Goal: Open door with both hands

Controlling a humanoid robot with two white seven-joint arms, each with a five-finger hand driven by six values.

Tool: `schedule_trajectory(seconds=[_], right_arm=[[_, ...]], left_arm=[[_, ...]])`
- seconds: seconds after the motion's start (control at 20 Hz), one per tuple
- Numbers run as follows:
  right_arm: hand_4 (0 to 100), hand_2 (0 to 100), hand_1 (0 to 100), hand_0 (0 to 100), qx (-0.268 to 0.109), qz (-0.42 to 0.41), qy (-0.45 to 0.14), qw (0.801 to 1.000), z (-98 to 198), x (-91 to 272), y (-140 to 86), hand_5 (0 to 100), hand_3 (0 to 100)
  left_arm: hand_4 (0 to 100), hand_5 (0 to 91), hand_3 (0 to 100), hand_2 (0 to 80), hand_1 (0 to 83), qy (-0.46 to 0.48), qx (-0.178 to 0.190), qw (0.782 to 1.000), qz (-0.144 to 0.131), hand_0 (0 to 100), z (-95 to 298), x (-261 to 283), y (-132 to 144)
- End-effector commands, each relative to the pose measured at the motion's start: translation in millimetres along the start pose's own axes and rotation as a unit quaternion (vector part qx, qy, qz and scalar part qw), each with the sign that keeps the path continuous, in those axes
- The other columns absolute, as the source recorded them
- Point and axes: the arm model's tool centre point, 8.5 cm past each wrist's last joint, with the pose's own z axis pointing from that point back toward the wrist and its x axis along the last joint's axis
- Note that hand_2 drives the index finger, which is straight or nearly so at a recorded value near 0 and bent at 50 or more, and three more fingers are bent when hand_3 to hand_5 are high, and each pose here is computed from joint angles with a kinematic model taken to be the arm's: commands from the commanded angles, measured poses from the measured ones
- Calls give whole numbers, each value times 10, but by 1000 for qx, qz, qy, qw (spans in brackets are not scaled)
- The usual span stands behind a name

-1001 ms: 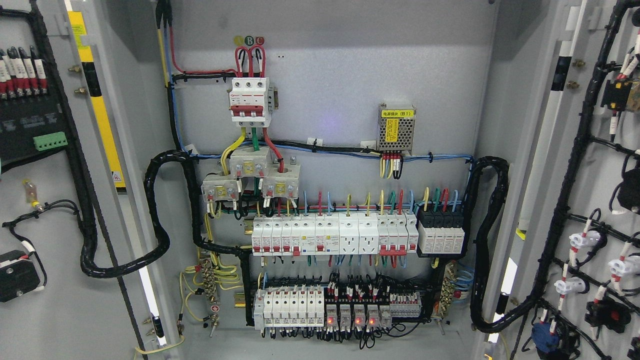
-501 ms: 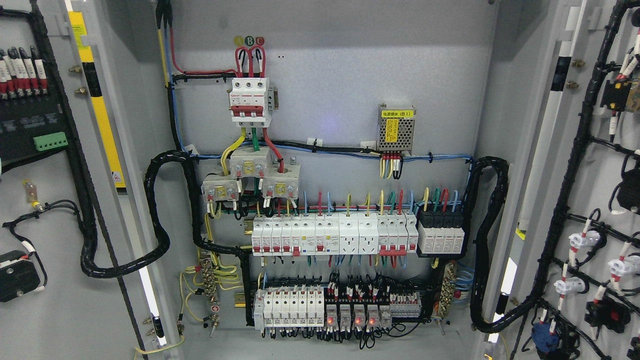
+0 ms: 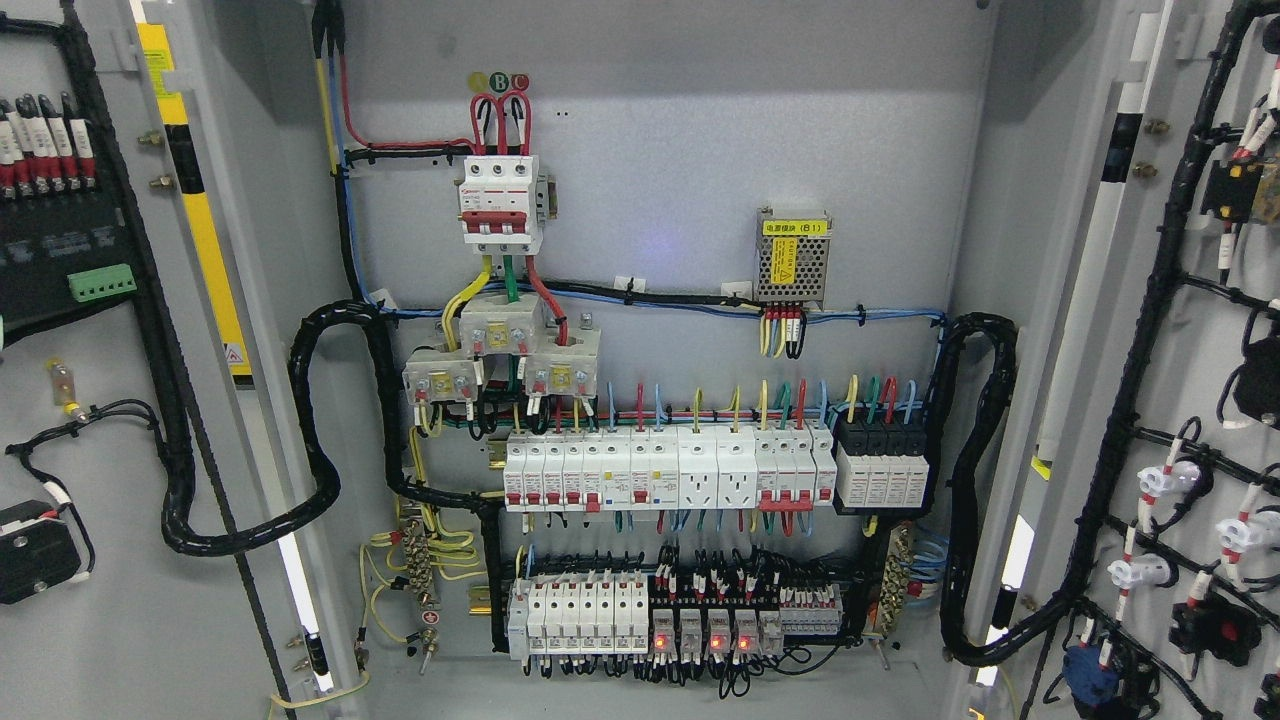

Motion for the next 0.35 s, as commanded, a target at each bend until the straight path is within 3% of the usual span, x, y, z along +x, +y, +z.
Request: schedule_trajectory(seconds=[0.0,0.3], right_arm=[[0,40,500,0,-11,2,40,999,8,-206,25,0,0],[0,40,500,0,-10,5,33,999,-6,-122,35,0,0]], left_arm=[[0,0,0,0,556,34,13,999,-13,120,49,-176,139],[0,0,0,0,556,28,16,999,-13,120,42,-104,174]])
